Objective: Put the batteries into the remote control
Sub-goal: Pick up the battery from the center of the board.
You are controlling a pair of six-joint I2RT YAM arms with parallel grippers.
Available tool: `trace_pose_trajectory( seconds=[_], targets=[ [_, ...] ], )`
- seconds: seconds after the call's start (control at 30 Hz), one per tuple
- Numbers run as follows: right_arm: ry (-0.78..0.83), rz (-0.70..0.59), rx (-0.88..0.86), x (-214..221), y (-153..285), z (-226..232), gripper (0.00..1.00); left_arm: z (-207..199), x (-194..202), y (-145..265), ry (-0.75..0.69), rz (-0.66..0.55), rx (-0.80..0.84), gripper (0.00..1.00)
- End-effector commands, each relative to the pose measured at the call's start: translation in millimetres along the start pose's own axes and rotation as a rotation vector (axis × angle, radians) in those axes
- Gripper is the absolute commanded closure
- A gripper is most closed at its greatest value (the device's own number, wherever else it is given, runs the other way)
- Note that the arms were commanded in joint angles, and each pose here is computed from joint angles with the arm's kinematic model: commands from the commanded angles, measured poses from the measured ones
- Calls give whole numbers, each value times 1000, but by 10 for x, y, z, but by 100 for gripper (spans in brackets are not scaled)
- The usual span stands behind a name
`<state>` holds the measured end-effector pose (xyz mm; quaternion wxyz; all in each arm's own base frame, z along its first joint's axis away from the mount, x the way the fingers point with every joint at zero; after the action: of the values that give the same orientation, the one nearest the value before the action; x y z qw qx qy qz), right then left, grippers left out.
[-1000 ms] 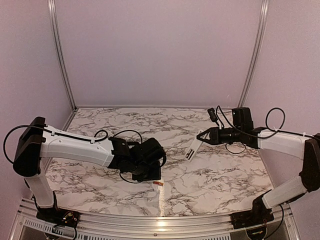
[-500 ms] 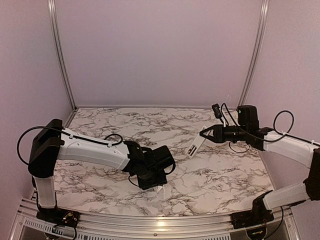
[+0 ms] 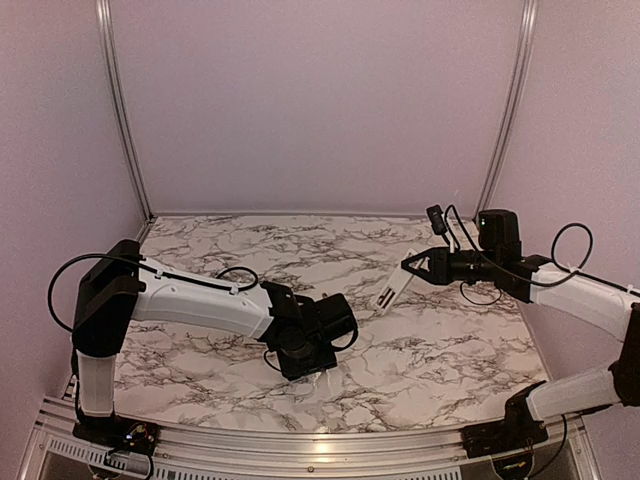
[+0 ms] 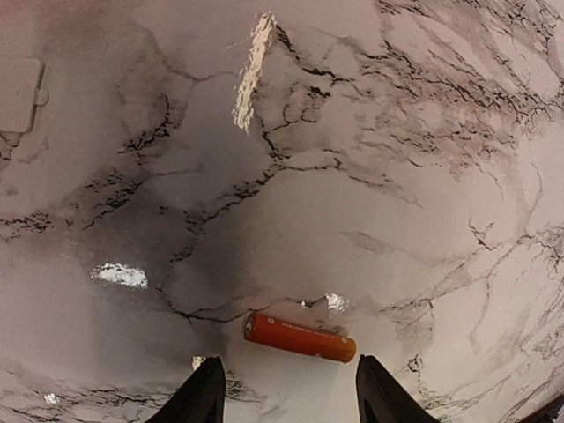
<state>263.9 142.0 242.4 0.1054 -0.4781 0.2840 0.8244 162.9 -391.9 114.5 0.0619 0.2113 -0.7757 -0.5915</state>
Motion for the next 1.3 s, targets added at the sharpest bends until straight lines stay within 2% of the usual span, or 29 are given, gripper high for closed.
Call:
trace_pose_trajectory(
  seconds=[0.0,0.3,0.47,0.7,1.0,1.17,1.27],
  targets=[
    [25,-22,18,-50,63,12,100,37,-70,-74,24,-25,-61,47],
    [34,-33,26,-105,79,23,100,-18,-126,-159,0,-19,-116,47],
    [38,-33,28,-104,83,24,100,-41,-137,-201,-9,-14,-133,50],
    [36,-31,32,-98,76,10,100,-22,-161,-263,-22,6,-152,71],
    [30,-24,30,-80,52,-12,100,-45,-231,-298,-69,4,-151,83],
    [25,-20,28,-76,38,-25,100,-128,-220,-348,-136,22,-131,99],
    [22,-17,23,-72,29,-25,100,-149,-188,-411,-169,49,-132,100]
  ],
)
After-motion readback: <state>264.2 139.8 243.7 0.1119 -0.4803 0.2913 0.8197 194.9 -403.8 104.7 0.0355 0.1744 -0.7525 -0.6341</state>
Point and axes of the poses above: each gripper's point midway between its finger pads, its own y axis back along the fingers, its own z axis along the line the jaws close on, x = y × z, the point moved 9 cm from there along y, back along the fingers, and after that the axes turned 8 degrees about y, right-handed, at the moved point
